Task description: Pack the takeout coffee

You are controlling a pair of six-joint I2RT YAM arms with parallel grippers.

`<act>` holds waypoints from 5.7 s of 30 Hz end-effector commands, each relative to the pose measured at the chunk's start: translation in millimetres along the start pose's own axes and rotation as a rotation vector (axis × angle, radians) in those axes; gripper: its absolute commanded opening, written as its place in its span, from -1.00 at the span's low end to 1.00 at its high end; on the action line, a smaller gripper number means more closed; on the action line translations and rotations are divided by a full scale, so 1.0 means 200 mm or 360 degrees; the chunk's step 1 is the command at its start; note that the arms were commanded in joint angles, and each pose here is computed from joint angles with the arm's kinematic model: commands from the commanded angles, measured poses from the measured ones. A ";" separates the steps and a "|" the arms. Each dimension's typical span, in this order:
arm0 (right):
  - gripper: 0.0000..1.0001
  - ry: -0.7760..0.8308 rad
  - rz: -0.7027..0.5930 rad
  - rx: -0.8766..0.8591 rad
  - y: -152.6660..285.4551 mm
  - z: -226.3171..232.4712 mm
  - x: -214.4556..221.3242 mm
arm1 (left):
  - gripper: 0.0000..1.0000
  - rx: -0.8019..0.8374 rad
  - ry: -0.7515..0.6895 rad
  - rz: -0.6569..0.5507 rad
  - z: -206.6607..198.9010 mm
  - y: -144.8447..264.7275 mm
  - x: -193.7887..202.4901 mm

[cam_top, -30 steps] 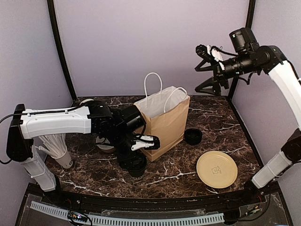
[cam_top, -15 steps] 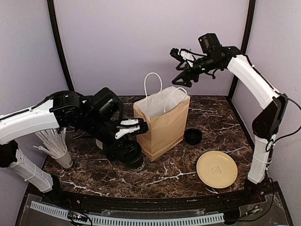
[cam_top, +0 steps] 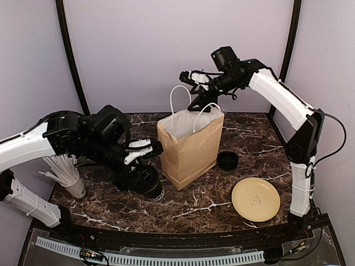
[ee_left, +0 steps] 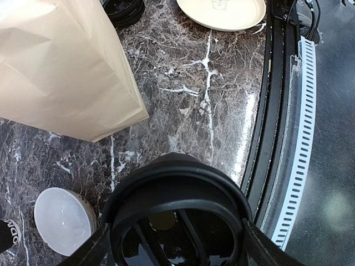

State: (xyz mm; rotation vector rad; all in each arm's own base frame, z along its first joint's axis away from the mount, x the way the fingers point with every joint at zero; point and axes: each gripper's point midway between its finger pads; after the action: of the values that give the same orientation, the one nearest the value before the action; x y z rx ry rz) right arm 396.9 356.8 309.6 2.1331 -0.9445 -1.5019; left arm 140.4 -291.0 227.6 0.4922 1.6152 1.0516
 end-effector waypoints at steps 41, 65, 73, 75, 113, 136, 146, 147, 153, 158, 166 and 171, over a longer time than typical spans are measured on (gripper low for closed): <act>-1.00 -0.0199 0.0100 -0.0050 0.13 0.50 -0.21 | 0.21 -0.0270 -0.0202 -0.0716 0.09 0.75 -0.63; -0.69 -0.0200 -0.0139 -0.0057 0.25 0.45 -0.43 | 0.16 -0.0343 -0.0167 -0.0476 0.16 0.44 -0.57; -1.00 -0.0155 -0.0204 -0.0202 0.28 0.54 -0.46 | 0.15 -0.0404 -0.0161 -0.0433 0.19 0.43 -0.55; -1.00 -0.0130 -0.0265 -0.0314 0.32 0.63 -0.48 | 0.15 -0.0434 -0.0161 -0.0429 0.21 0.43 -0.55; 0.42 0.0025 -0.0135 -0.0869 0.43 1.09 -0.16 | 0.10 -0.0451 -0.0465 -0.0225 -0.08 0.23 -0.29; 0.97 -0.0349 0.0510 -0.0457 -0.26 0.95 0.75 | 0.10 -0.0461 -0.0515 -0.0319 -0.09 0.07 -0.25; 0.97 -0.0457 0.0487 -0.0427 -0.24 0.75 0.88 | 0.08 -0.0675 -0.0552 -0.0158 0.03 0.03 -0.17; 0.97 -0.0472 0.0449 -0.0465 -0.24 0.77 0.85 | 0.08 -0.0696 -0.0563 -0.0136 0.04 0.02 -0.16; 0.97 -0.0421 0.0403 -0.0547 -0.24 0.84 0.79 | 0.07 -0.0754 -0.0609 -0.0043 0.07 -0.04 -0.14; 0.97 -0.0314 0.0421 -0.0505 -0.23 0.87 0.77 | 0.07 -0.0754 -0.0675 -0.0025 0.06 -0.07 -0.14; 0.97 -0.0210 0.0504 -0.0495 -0.22 0.94 0.82 | 0.06 -0.0787 -0.0791 -0.0023 0.07 -0.12 -0.14; 0.97 -0.0188 0.0510 -0.0522 -0.24 0.97 0.82 | 0.06 -0.0761 -0.0799 -0.0013 0.08 -0.18 -0.10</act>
State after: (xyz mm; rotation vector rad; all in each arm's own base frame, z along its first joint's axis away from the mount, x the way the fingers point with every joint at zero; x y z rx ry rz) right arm 268.4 287.1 88.4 1.5424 -0.9607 -1.5463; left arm 166.1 -317.1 213.3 0.3899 0.9041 1.1668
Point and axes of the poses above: each gripper's point midway between its finger pads, its own y axis back along the fingers, its own z axis along the line the jaws close on, x = y × z, and after that the axes turned 5 degrees about y, right-handed
